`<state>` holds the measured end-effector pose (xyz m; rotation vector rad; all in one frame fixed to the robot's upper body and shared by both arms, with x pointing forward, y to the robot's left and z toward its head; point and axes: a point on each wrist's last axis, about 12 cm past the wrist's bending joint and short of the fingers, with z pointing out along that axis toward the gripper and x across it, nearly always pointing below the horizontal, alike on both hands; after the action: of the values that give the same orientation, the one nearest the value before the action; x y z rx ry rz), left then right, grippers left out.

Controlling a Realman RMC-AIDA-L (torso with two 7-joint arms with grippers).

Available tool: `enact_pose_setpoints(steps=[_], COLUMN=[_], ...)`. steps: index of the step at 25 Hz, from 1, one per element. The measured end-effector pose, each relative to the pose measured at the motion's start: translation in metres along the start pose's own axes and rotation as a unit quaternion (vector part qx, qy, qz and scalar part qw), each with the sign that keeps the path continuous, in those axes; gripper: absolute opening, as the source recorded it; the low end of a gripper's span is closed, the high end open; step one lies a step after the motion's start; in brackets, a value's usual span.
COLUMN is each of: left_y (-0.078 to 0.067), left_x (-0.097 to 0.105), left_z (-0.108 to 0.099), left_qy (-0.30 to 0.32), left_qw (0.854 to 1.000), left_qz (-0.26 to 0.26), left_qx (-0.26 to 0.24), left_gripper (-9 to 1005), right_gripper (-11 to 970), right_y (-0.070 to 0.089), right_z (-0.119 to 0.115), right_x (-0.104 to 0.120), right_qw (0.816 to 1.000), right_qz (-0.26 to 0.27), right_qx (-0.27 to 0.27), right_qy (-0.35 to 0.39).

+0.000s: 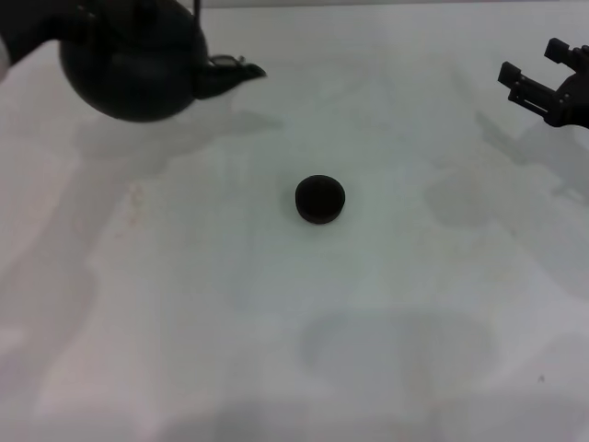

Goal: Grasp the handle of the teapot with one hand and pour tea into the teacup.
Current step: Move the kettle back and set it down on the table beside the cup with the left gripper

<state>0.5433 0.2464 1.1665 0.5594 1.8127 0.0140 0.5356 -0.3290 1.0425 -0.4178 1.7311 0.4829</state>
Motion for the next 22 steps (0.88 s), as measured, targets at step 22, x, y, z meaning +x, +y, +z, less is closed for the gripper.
enact_pose_setpoints(steps=[22], left_y=[0.049], left_x=[0.049], left_z=[-0.049], left_qy=[-0.047], left_qw=[0.989], left_qz=[-0.118], left_qx=[0.075], left_gripper=[93], right_gripper=[857], right_y=[-0.001], right_z=[-0.004], right_x=[0.005], right_qw=[1.000], right_qz=[-0.003], right_qx=[0.005], right_qy=[0.011])
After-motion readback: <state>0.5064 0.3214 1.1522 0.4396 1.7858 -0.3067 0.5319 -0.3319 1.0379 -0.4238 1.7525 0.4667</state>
